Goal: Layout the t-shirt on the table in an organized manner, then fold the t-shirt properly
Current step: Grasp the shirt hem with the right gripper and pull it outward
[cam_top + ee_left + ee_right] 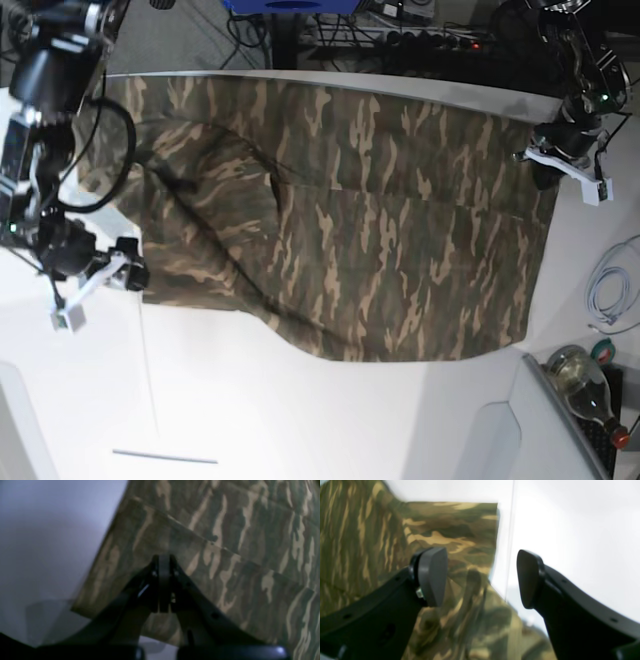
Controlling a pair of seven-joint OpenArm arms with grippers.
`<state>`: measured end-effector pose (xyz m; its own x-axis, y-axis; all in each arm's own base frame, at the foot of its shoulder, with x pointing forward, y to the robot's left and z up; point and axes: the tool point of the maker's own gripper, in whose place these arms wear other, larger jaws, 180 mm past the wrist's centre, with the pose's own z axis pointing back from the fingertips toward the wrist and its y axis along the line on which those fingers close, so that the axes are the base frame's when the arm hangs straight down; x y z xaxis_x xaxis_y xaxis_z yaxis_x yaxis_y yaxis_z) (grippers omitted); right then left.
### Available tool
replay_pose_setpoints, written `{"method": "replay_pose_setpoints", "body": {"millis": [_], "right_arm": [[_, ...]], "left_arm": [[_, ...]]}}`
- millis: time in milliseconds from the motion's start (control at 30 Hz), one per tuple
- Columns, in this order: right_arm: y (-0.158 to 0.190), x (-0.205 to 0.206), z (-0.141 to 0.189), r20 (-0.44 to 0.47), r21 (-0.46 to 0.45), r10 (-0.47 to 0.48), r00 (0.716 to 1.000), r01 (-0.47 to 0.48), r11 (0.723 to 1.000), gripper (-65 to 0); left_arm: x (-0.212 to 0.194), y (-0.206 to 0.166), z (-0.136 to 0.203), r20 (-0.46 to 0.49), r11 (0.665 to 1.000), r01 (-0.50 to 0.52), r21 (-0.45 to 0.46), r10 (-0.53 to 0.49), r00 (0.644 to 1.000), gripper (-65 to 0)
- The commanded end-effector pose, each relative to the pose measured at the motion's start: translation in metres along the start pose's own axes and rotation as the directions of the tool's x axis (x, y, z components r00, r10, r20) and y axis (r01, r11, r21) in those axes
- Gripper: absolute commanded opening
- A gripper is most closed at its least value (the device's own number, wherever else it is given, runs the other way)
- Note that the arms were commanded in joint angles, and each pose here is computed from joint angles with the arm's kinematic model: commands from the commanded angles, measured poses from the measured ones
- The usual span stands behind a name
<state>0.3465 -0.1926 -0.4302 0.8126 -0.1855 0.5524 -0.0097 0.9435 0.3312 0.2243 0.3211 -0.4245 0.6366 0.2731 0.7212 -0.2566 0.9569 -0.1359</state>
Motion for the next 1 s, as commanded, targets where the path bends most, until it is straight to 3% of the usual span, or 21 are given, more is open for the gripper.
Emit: {"method": "replay_pose_setpoints", "body": {"millis": [0, 100, 200, 500, 800, 867, 967], "right_arm": [[-0.006, 0.011, -0.002, 0.002, -0.006, -0.009, 1.000, 0.009, 1.000, -24.6], [-0.011, 0.006, -0.021, -0.054, 0.012, -0.070, 0.996, 0.071, 0.997, -24.6], [-0.014, 0.001, -0.034, -0.038, 0.022, -0.116, 0.992, 0.117, 0.993, -24.6], [-0.005, -0.003, -0.041, -0.037, 0.042, -0.138, 0.990, 0.140, 0.989, -24.9], [0.006, -0.009, -0.045, -0.068, 0.062, -0.140, 0.988, 0.144, 0.988, -53.1], [0.005, -0.008, -0.044, -0.066, 0.060, -0.138, 0.988, 0.142, 0.988, -56.9], [0.002, 0.003, -0.039, -0.038, 0.053, -0.122, 0.992, 0.124, 0.991, -57.0]], "left_arm": [[0.017, 0.009, 0.006, 0.054, 1.000, 0.007, 0.020, -0.008, 0.999, -65.0], [0.021, 0.027, 0.012, 0.071, 0.998, -0.024, 0.063, 0.019, 0.997, -65.0], [0.024, 0.038, 0.017, 0.086, 0.995, -0.042, 0.090, 0.034, 0.996, -65.0], [0.023, 0.053, 0.024, 0.095, 0.990, -0.062, 0.123, 0.050, 0.994, -65.0], [0.023, 0.053, 0.024, 0.095, 0.990, -0.062, 0.123, 0.050, 0.994, -65.0], [0.023, 0.053, 0.024, 0.095, 0.990, -0.062, 0.123, 0.050, 0.994, -65.0], [0.023, 0.053, 0.024, 0.095, 0.990, -0.062, 0.123, 0.050, 0.994, -65.0]]}}
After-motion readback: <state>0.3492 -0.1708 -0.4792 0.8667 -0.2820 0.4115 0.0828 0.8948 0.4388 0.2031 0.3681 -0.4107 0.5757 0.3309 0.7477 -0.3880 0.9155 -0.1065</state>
